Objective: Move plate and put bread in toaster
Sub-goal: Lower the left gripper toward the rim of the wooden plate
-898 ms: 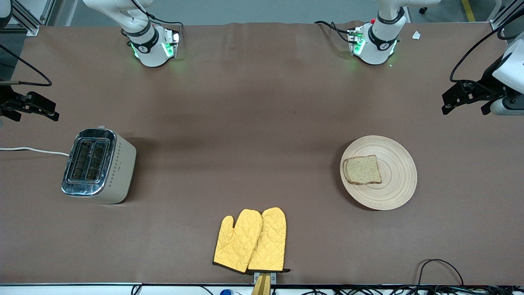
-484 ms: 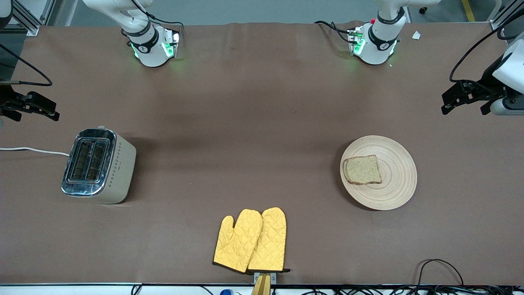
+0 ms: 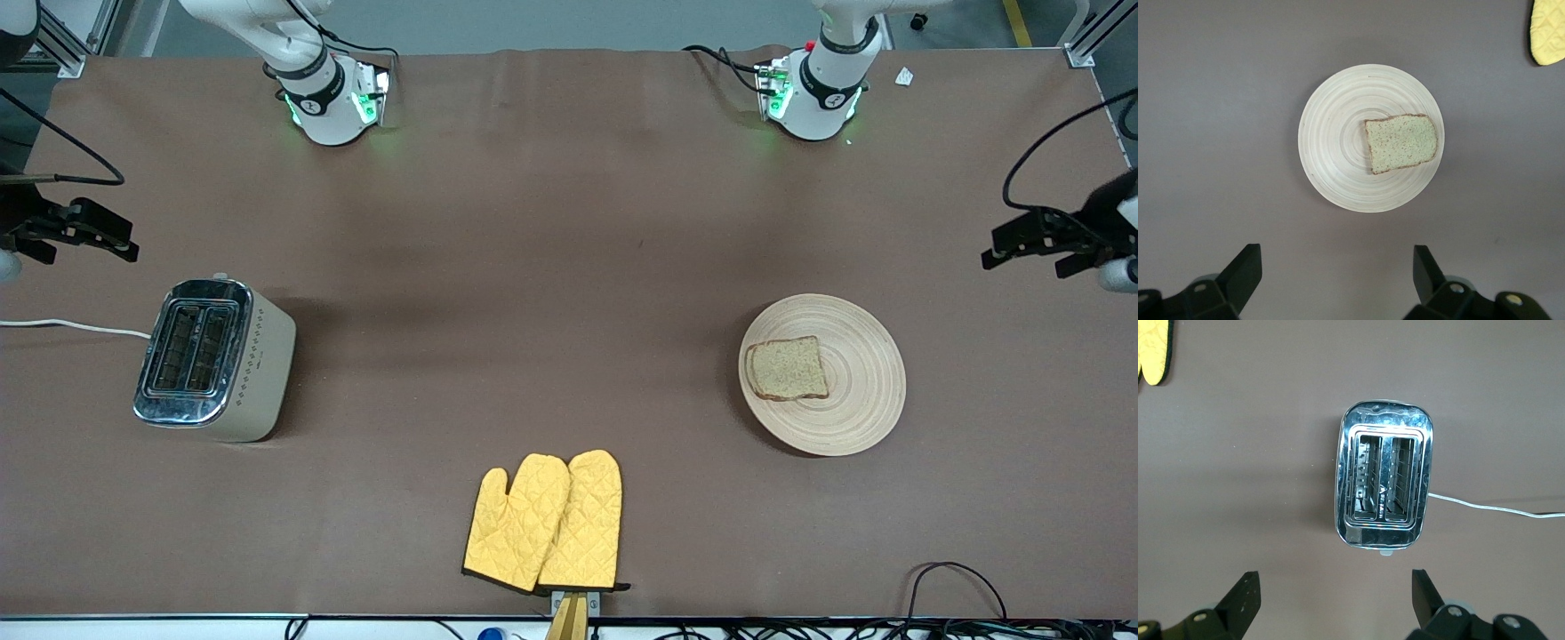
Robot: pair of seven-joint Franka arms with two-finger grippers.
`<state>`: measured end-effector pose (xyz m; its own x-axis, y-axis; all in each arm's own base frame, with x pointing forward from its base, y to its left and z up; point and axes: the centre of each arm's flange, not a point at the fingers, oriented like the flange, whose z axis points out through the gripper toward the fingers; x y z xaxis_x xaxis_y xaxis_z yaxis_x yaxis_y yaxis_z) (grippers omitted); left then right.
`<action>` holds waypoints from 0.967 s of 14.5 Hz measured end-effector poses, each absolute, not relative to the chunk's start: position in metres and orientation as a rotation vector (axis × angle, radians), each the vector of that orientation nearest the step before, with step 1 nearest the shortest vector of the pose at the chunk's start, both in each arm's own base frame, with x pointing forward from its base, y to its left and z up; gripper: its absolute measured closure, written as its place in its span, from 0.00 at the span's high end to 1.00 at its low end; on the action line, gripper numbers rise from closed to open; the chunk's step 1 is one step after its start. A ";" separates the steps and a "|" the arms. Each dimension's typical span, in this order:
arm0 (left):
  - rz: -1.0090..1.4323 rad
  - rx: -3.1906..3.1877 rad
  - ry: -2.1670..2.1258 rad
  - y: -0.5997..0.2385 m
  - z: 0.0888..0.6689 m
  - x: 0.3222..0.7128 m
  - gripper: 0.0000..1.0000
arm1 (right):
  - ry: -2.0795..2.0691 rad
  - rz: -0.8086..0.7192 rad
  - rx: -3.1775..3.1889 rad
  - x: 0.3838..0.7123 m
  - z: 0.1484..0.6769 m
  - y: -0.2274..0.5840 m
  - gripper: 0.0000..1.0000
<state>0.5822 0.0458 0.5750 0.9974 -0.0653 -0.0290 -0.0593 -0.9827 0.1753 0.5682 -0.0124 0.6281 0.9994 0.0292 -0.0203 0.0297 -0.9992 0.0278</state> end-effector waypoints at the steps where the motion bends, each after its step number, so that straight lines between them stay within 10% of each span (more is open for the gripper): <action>1: -0.079 2.907 -0.046 0.068 0.560 0.585 1.00 | 0.046 -0.031 3.113 0.568 0.628 -0.012 1.00; 14: -0.298 2.453 -0.022 0.168 0.240 0.634 1.00 | 0.062 -0.023 3.113 0.567 0.631 -0.006 1.00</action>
<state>0.6338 0.1675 0.2402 0.9740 -0.0905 -0.2076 0.0590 -0.7835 0.6185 0.5671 -0.0063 0.6308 0.9991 0.0397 -0.0155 0.0401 -0.9988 0.0277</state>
